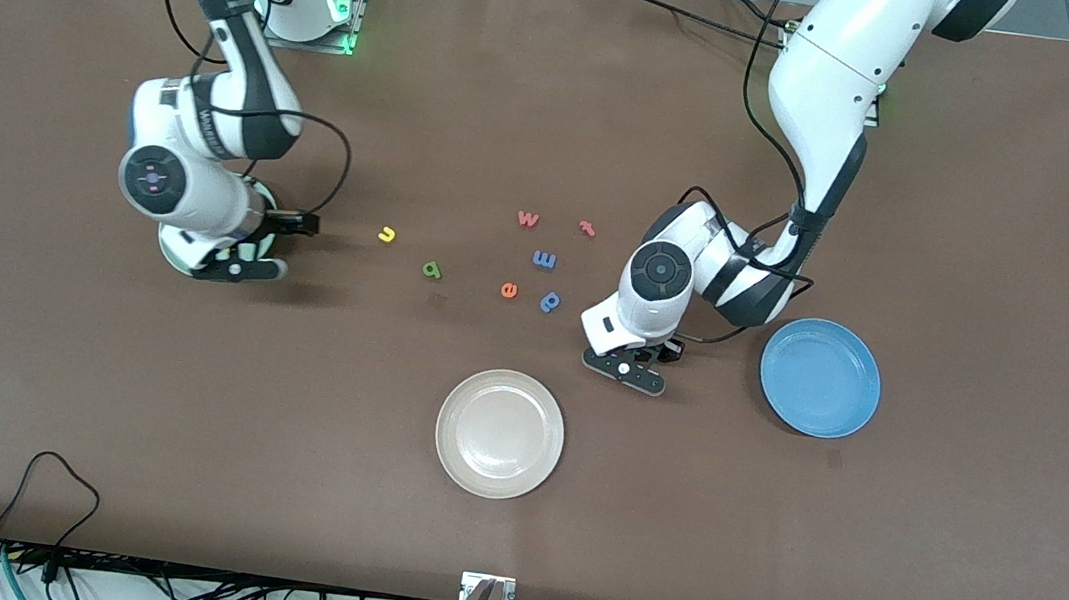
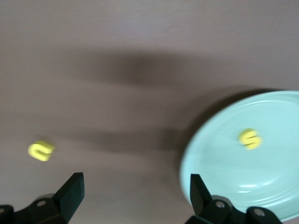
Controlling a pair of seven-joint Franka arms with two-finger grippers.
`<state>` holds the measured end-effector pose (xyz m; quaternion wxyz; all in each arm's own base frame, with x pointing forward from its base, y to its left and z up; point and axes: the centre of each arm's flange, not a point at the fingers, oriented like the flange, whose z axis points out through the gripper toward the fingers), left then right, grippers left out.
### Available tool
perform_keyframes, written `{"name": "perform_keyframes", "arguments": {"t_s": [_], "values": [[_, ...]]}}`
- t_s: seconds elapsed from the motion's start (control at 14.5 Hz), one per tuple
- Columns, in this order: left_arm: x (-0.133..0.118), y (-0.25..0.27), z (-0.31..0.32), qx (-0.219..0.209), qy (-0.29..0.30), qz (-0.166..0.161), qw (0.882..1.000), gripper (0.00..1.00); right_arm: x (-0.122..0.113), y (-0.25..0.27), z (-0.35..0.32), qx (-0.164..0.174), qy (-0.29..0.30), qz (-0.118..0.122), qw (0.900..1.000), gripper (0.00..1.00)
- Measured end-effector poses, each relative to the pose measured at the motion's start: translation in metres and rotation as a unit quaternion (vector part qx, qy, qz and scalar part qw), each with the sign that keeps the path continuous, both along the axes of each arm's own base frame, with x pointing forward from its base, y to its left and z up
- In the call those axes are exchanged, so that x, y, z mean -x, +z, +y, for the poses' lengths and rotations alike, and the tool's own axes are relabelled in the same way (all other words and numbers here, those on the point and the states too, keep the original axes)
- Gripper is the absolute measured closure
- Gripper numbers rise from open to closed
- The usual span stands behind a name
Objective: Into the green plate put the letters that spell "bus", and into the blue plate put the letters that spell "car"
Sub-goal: 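Move the right gripper to yellow u while the left gripper drops teal letter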
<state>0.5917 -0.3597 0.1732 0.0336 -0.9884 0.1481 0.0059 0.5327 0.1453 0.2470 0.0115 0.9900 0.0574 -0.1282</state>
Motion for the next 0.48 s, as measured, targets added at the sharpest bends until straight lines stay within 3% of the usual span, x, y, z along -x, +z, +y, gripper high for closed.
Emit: {"name": "perform_keyframes", "arguments": {"t_s": [0.21,0.35,0.41,0.48], "values": [[0.0,0.0,-0.001,0.0,-0.001,0.0,1.0,0.57,0.018,0.001,0.06,0.012,-0.014,-0.014,1.0,0.02],[0.001,0.001,-0.002,0.001,-0.002,-0.001,1.0,0.72,0.027,-0.001,0.089,0.014,-0.031,-0.034,0.999,0.05],[0.001,0.001,-0.002,0.001,-0.002,-0.001,1.0,0.72,0.029,-0.004,0.097,0.013,-0.041,-0.041,0.998,0.06],[0.001,0.001,-0.002,0.001,-0.002,-0.001,1.0,0.74,0.029,-0.009,0.101,0.011,-0.048,-0.046,0.998,0.13]]}}
